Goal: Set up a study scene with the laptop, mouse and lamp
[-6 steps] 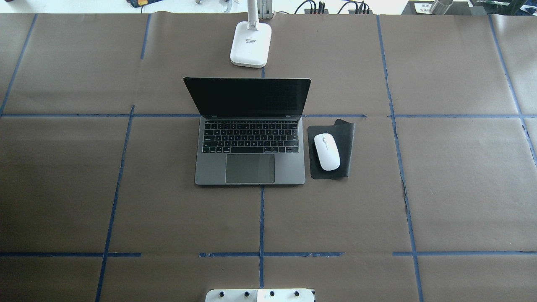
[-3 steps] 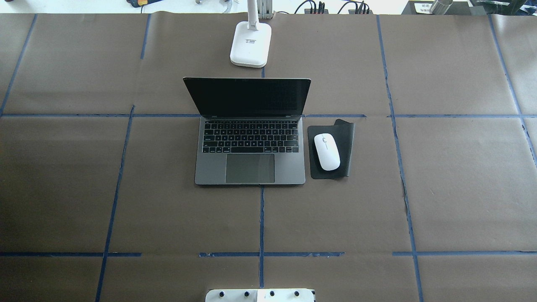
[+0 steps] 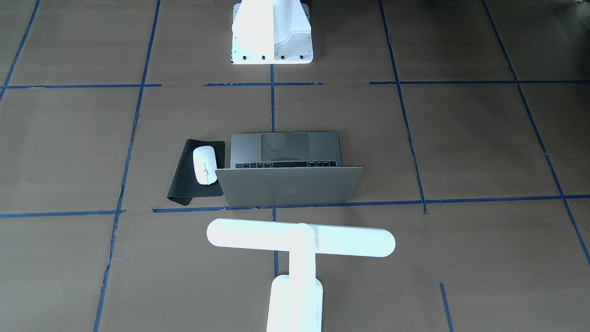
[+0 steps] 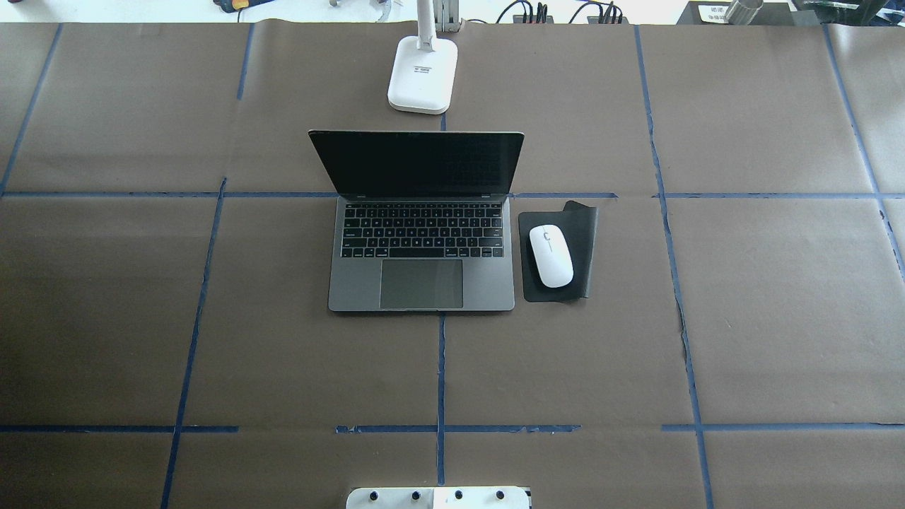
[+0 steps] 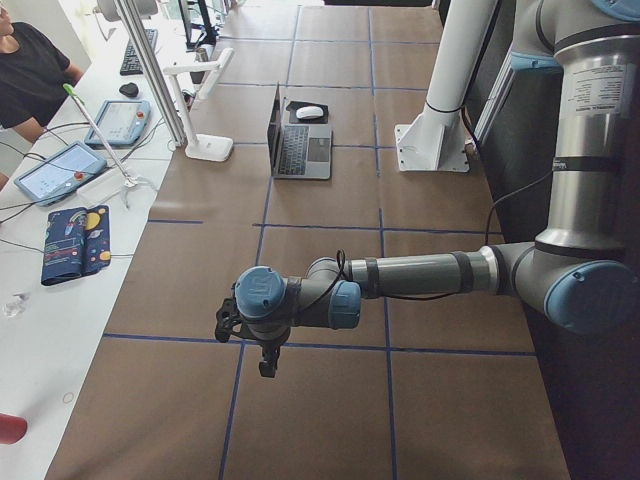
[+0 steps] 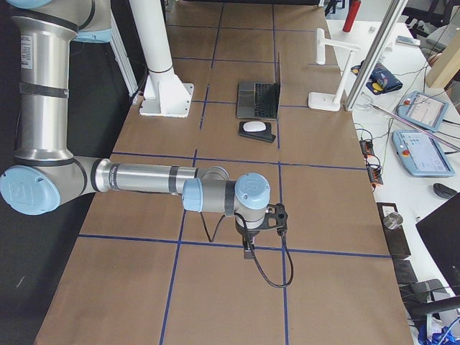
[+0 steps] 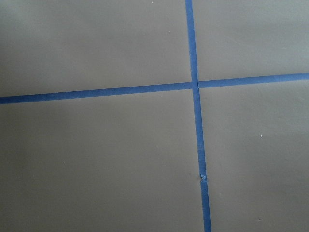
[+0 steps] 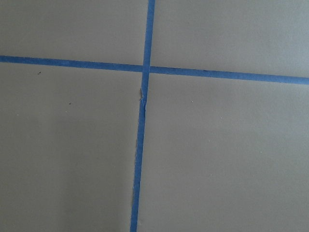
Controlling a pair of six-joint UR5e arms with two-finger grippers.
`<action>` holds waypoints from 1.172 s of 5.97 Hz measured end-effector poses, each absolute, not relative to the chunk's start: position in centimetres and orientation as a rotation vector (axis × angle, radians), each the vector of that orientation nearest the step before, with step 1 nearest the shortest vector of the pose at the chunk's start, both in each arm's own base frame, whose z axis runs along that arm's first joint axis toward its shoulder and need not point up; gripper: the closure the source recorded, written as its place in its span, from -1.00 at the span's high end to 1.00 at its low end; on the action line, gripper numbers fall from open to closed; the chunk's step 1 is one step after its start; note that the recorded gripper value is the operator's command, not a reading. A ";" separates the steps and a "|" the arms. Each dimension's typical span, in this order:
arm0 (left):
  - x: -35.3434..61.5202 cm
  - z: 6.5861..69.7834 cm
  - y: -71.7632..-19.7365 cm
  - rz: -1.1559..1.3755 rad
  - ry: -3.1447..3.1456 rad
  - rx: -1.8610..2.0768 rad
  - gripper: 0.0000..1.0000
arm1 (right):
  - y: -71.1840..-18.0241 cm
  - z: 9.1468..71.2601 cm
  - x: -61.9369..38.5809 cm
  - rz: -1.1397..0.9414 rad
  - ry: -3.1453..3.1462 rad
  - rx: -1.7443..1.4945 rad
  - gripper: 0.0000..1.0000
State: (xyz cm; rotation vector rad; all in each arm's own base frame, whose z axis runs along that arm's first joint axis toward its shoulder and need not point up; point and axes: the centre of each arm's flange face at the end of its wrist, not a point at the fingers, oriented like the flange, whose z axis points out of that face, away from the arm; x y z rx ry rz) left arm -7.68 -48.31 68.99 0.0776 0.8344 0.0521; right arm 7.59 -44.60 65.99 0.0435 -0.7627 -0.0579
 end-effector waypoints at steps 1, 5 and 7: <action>-8.3 68.9 -48.2 0.042 0.834 0.084 1.00 | -44.6 66.0 7.6 -0.057 -0.763 0.043 1.00; -8.6 69.1 -48.0 0.034 0.834 0.083 1.00 | -44.6 65.9 7.6 -0.040 -0.768 0.037 1.00; -8.6 69.4 -47.7 0.033 0.834 0.079 1.00 | -44.8 65.1 7.5 0.041 -0.777 0.019 1.00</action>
